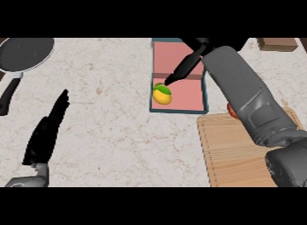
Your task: Pick the lemon from the cutting board and place it in the cardboard box
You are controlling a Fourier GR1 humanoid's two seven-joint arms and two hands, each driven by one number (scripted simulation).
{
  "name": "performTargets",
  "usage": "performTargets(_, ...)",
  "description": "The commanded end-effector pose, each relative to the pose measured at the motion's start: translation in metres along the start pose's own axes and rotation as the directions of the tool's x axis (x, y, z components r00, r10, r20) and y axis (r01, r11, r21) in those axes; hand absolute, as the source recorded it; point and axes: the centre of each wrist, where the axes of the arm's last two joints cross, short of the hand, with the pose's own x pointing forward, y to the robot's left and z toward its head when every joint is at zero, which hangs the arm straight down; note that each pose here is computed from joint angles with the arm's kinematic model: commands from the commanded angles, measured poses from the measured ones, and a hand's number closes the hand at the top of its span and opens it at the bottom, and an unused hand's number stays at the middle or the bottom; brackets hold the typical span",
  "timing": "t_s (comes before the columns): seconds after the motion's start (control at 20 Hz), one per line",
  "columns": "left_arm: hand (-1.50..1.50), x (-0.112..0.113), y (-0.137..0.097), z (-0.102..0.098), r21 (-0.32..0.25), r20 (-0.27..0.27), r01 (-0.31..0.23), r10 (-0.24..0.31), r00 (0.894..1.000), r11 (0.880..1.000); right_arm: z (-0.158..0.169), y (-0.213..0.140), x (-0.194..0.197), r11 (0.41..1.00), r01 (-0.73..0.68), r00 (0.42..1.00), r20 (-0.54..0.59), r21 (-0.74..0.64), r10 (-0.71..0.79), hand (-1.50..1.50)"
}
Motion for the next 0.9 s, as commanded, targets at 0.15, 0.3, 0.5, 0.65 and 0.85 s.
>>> performTargets(0.15,0.0,0.008,0.004,-0.005,-0.011,0.03,-0.002,0.002,1.0,1.0,0.05,-0.066,0.003,0.96,0.156,0.987,0.007,-0.231,-0.159,-1.5)
performTargets(0.3,0.0,0.015,-0.002,-0.011,-0.019,0.053,0.003,-0.002,0.999,1.0,0.069,-0.101,0.021,0.943,0.12,0.991,-0.017,-0.31,-0.132,-1.5)
performTargets(0.5,0.0,0.015,-0.01,-0.007,-0.039,0.065,0.004,-0.002,0.998,0.999,0.097,-0.128,0.029,0.924,0.132,0.989,-0.02,-0.358,-0.149,-1.5)
performTargets(0.65,0.0,0.016,-0.011,-0.008,-0.043,0.048,0.003,-0.001,0.999,0.999,0.117,-0.142,0.03,0.919,0.136,0.989,-0.006,-0.37,-0.149,-1.5)
performTargets(0.85,0.0,0.026,-0.009,-0.014,-0.047,0.091,-0.004,0.009,0.996,0.999,0.143,-0.16,0.035,0.923,0.129,0.991,0.018,-0.363,-0.132,-1.5)
